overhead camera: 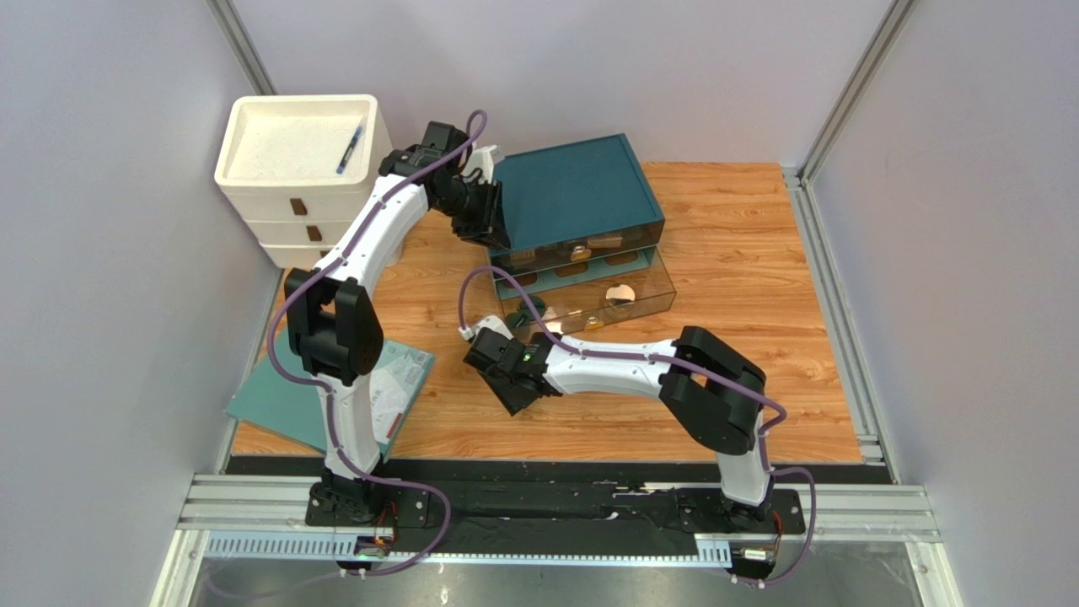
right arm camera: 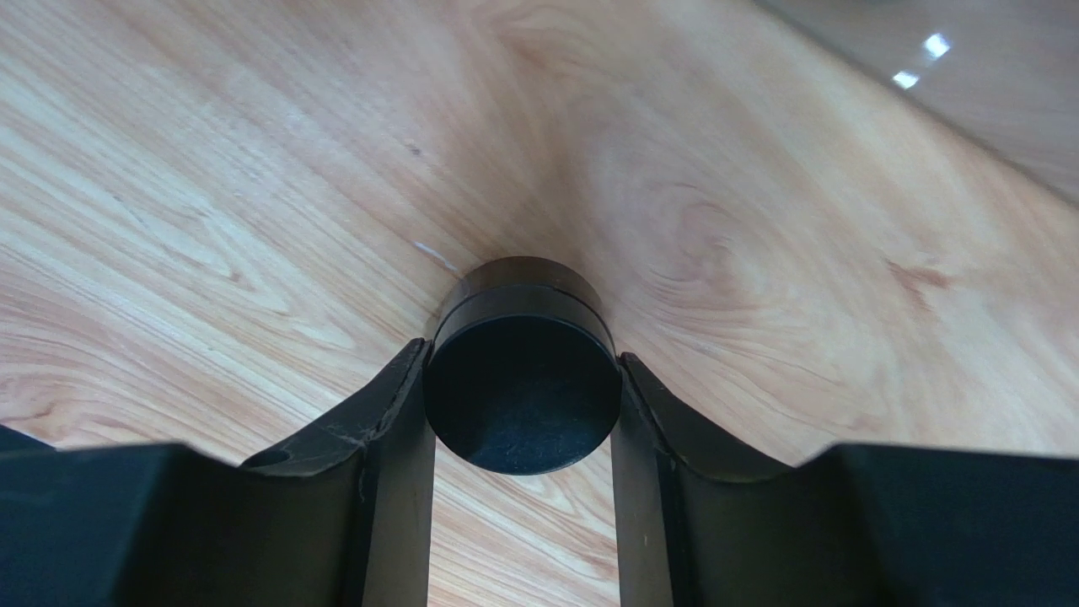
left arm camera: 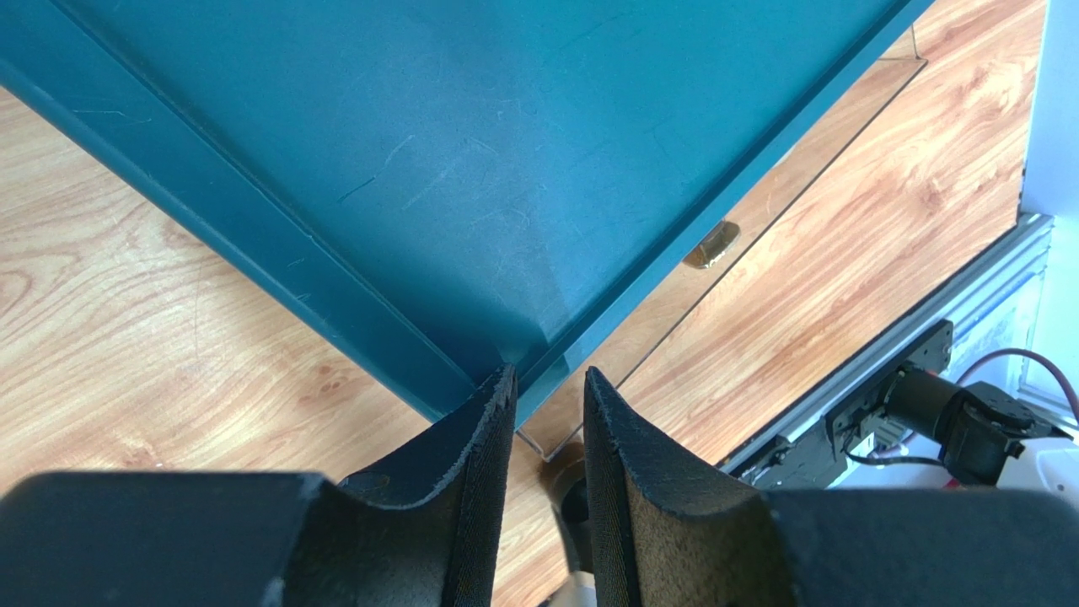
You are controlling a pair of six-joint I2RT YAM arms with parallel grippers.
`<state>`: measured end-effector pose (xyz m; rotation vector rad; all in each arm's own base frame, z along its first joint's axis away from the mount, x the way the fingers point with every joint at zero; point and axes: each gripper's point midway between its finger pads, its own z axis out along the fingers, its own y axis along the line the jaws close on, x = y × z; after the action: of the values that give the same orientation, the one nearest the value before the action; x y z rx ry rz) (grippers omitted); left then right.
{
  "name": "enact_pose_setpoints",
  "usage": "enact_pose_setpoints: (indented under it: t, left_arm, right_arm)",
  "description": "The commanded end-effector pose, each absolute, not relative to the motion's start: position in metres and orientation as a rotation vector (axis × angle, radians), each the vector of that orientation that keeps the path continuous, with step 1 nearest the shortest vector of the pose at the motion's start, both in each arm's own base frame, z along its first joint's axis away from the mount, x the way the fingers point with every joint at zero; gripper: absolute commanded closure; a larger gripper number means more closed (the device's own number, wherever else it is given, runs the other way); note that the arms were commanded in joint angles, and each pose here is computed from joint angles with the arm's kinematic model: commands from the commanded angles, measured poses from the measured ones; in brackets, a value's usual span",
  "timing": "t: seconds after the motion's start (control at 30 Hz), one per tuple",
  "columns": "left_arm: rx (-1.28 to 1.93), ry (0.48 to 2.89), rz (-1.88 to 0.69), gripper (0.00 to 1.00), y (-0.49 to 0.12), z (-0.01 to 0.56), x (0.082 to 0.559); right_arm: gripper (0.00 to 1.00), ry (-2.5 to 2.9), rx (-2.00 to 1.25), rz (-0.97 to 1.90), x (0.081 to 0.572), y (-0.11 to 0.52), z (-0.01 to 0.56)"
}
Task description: Organize the makeup
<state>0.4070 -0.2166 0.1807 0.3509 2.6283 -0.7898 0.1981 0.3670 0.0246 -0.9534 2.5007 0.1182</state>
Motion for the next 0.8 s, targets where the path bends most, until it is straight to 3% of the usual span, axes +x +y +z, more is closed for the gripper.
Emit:
enact_pose_setpoints:
  t: [0.0,0.27,0.5,0.6,0.63,0.73,0.77]
  left_arm:
    - [0.316,2.955,-0.579,0.64,-0.173,0.128,0.36]
    - [0.315,2.95,-0.581,0.64,-0.174,0.131,0.364]
    - [0.317,2.953,-0.588,0.64,-0.175,0.131,0.363]
    - [0.318,2.949,-0.59,0.64,-0.175,0.131,0.363]
    - [0.318,2.951,-0.59,0.64,-0.175,0.131,0.363]
    - [0.316,2.948,-0.593,0.64,-0.175,0.132,0.364]
    - [0.318,2.949,-0.593,0.64,-0.176,0.131,0.364]
  right_arm:
    - [1.0,2.356,-0.814,0.129,0.222,0.365,0.082]
    - [1.0,2.179,-0.492,0.048,0.276,0.335,0.155]
    - [0.98,2.218,-0.366,-0.018,0.32,0.315,0.156]
    - [0.77,2.26,-0.33,-0.052,0.329,0.312,0.144]
    - [0.63,2.283,-0.326,-0.05,0.33,0.313,0.138]
    - [0.43,2.324,-0.268,-0.048,0.336,0.312,0.131]
    - [0.41,2.343,-0.259,-0.044,0.337,0.312,0.126]
